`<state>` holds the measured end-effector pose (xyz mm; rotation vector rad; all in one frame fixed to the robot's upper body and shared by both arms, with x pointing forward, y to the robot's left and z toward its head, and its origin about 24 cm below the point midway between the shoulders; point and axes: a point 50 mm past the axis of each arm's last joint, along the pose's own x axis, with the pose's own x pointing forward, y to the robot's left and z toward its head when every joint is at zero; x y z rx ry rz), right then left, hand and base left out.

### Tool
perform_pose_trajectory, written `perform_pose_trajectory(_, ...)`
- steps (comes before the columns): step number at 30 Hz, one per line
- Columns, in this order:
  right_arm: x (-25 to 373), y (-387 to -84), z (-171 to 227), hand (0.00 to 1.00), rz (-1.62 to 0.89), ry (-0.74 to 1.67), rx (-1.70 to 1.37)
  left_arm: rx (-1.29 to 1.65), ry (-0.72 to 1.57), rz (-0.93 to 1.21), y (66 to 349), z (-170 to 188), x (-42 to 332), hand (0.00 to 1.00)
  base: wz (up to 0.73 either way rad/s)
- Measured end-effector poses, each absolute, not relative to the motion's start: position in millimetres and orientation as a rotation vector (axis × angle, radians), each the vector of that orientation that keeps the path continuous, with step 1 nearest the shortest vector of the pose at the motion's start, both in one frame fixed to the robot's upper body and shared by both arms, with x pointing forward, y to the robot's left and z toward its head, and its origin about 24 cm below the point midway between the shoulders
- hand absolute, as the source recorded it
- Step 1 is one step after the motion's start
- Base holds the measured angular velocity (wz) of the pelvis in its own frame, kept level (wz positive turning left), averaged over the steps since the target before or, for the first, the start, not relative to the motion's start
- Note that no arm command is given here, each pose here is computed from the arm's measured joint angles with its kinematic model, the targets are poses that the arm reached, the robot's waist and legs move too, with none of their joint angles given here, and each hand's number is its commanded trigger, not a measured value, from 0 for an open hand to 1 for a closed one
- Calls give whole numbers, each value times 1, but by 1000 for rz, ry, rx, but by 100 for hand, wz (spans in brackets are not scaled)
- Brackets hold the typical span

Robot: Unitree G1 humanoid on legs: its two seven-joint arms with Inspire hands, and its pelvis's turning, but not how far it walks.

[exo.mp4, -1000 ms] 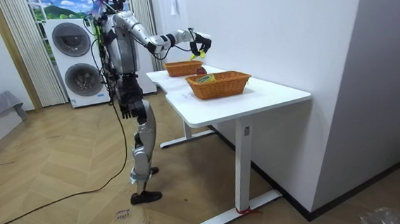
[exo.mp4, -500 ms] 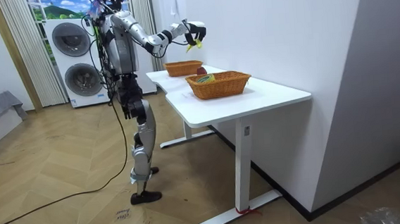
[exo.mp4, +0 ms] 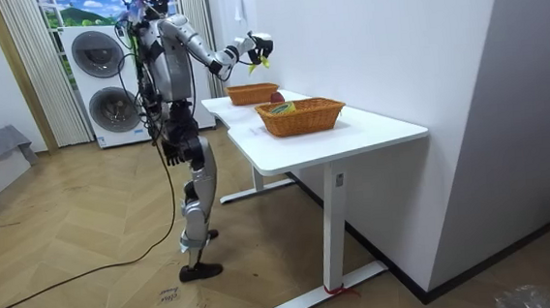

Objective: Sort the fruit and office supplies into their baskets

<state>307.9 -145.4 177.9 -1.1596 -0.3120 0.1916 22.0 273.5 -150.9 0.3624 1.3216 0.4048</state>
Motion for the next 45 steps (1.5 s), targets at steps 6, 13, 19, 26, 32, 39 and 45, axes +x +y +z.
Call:
perform_pose_trajectory(6,317,-140,162,100,208,-259,-1133,359,1366,408,273,-153,14,0,17)
perform_pose_trajectory(13,324,-120,149,100,260,-249,-1148,367,1367,419,274,-153,19,0,2)
perform_pose_trajectory(19,333,-113,151,100,253,-254,-1144,398,1372,423,273,-153,18,0,12)
perform_pose_trajectory(26,335,-107,151,100,258,-269,-1119,414,1389,414,271,-154,16,0,6)
perform_pose_trajectory(32,336,-106,143,83,247,-260,-1131,418,1378,408,270,-153,18,0,-2)
perform_pose_trajectory(39,338,-107,132,0,264,-219,-1145,420,1371,405,270,-153,20,0,-1)
perform_pose_trajectory(45,338,-107,132,0,270,-214,-1145,421,1376,396,269,-153,20,0,0)
